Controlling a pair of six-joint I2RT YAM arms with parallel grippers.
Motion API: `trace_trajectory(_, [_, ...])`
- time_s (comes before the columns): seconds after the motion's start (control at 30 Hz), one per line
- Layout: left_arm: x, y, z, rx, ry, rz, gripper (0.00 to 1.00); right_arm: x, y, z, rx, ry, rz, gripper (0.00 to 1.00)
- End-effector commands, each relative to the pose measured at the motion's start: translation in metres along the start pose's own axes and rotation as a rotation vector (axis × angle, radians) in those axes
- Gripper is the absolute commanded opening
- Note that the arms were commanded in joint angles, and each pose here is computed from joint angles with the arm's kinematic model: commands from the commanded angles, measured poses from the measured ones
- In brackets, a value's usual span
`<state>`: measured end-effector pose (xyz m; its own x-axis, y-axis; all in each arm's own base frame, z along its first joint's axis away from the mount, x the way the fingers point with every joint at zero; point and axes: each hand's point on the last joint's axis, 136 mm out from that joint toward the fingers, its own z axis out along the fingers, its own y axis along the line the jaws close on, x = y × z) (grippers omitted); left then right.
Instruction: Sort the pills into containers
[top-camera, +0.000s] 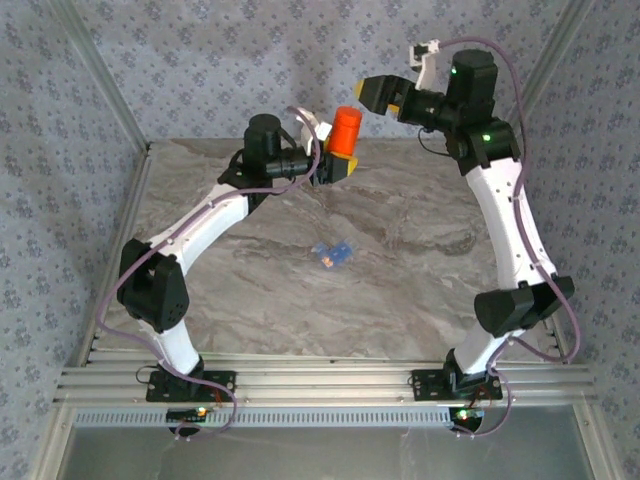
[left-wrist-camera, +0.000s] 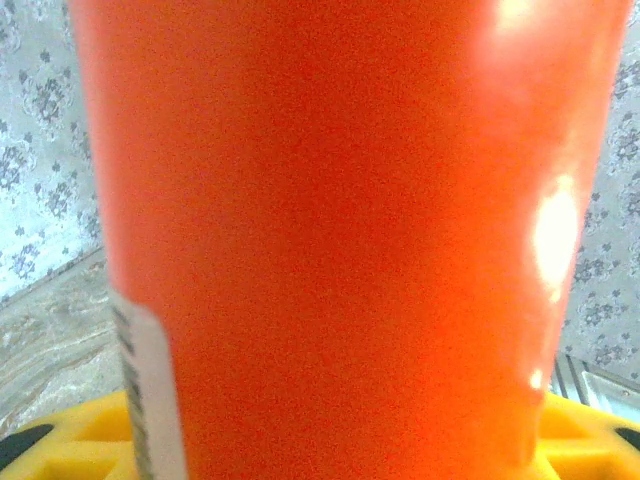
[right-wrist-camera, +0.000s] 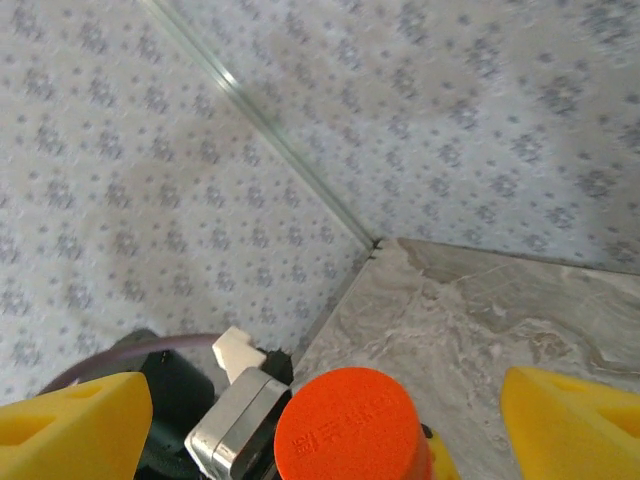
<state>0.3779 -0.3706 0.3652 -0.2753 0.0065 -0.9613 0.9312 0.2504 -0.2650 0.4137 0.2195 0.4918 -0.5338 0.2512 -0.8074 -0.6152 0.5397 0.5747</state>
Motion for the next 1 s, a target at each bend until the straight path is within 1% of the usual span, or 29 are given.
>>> trace_trajectory(0.0, [-0.02,-0.013,-0.003,0.051,-0.029,0.028,0.0,0.027,0.008,0.012,-0.067,0.133,-0.037,0.92])
trace_trajectory(0.13, [-0.02,-0.014,-0.002,0.056,-0.025,0.027,0.0,0.039,0.007,0.018,-0.054,0.176,-0.059,0.91])
trace_trajectory(0.27, [-0.021,-0.015,-0.002,0.056,-0.026,0.028,0.0,0.048,0.006,0.02,-0.05,0.204,-0.064,0.87])
trace_trajectory(0.33, [-0.021,-0.015,-0.002,0.057,-0.025,0.028,0.0,0.05,0.006,0.02,-0.049,0.209,-0.064,0.82])
trace_trajectory(0.6, [-0.02,-0.015,-0.002,0.054,-0.025,0.026,0.0,0.057,0.003,0.02,-0.042,0.219,-0.047,0.51])
trace_trajectory(0.63, [-0.02,-0.015,-0.001,0.054,-0.025,0.026,0.0,0.057,0.002,0.02,-0.037,0.216,-0.045,0.49])
trace_trajectory(0.73, [-0.02,-0.014,-0.002,0.048,-0.027,0.026,0.0,0.057,-0.001,0.02,-0.002,0.199,-0.017,0.41])
trace_trajectory(0.8, [-0.018,-0.012,-0.001,0.039,-0.025,0.025,0.0,0.058,-0.008,0.021,0.078,0.173,0.026,0.36])
trace_trajectory(0.87, [-0.019,-0.011,-0.001,0.031,-0.027,0.028,0.0,0.061,-0.014,0.02,0.171,0.128,0.061,0.35])
trace_trajectory(0.97, [-0.017,-0.009,-0.001,0.025,-0.022,0.027,0.0,0.059,0.0,0.015,0.201,0.029,0.06,0.35])
